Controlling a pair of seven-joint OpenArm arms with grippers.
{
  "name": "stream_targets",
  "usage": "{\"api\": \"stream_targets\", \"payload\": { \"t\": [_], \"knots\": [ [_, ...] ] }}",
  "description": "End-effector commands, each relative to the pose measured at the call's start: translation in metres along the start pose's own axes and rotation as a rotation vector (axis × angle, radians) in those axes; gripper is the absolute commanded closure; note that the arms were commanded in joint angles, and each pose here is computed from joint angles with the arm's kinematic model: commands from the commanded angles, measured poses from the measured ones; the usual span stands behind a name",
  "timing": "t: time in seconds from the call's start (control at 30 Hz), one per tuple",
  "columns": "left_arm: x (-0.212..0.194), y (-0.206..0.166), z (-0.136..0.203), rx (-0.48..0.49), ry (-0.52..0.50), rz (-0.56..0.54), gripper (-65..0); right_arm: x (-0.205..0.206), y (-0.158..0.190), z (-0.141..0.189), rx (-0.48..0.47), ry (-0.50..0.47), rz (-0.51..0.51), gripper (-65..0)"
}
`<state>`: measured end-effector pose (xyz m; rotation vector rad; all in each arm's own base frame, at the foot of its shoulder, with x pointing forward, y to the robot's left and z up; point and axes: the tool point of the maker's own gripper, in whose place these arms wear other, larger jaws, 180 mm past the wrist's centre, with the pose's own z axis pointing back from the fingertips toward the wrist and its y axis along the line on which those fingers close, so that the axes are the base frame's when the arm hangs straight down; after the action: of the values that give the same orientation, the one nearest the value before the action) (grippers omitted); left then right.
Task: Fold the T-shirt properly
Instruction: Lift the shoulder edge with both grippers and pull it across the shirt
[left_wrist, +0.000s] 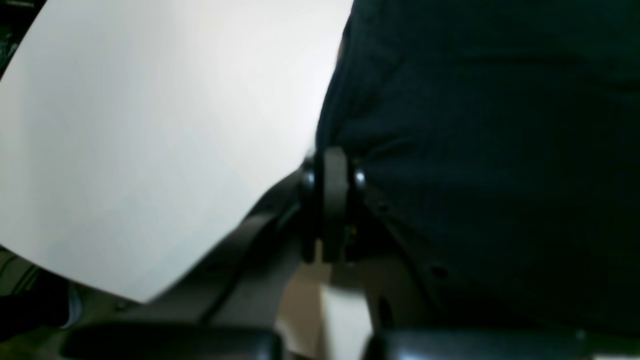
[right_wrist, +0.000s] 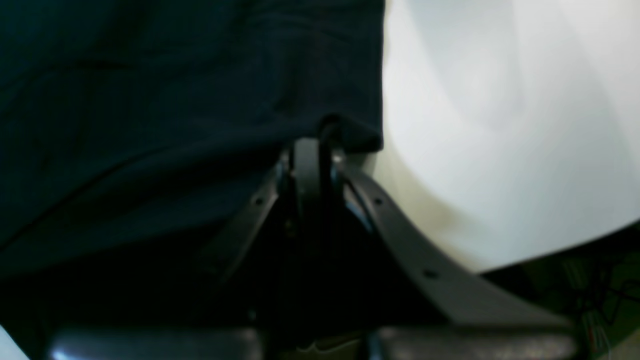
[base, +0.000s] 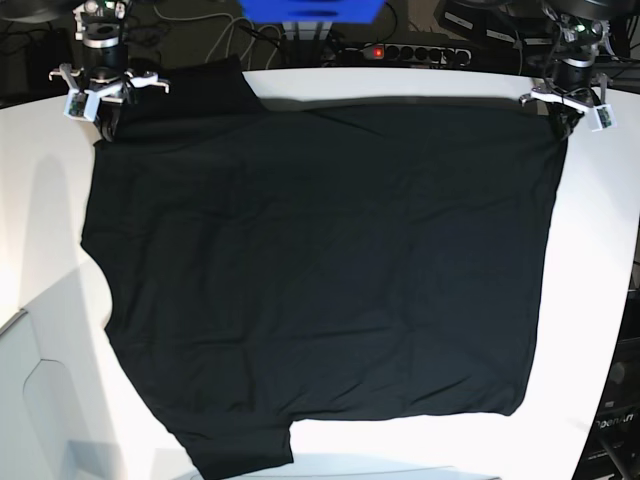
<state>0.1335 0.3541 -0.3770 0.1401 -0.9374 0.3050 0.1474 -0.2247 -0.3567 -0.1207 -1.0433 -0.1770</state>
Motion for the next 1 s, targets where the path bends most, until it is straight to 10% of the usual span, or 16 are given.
{"api": "stream_targets", "payload": {
  "t": [0.0,0.97],
  "knots": [
    [0.016,0.002,0.002,0.001,-0.052,-0.011,-0.1,0.015,0.005,-0.002,0.020,-0.052,0.003,0.0],
    [0.134,-0.042,-0.070,-0.024,-0.308,-0.027,-0.1,0.100,0.030,-0.100,0.090,-0.288,-0.072,0.0]
  ]
}}
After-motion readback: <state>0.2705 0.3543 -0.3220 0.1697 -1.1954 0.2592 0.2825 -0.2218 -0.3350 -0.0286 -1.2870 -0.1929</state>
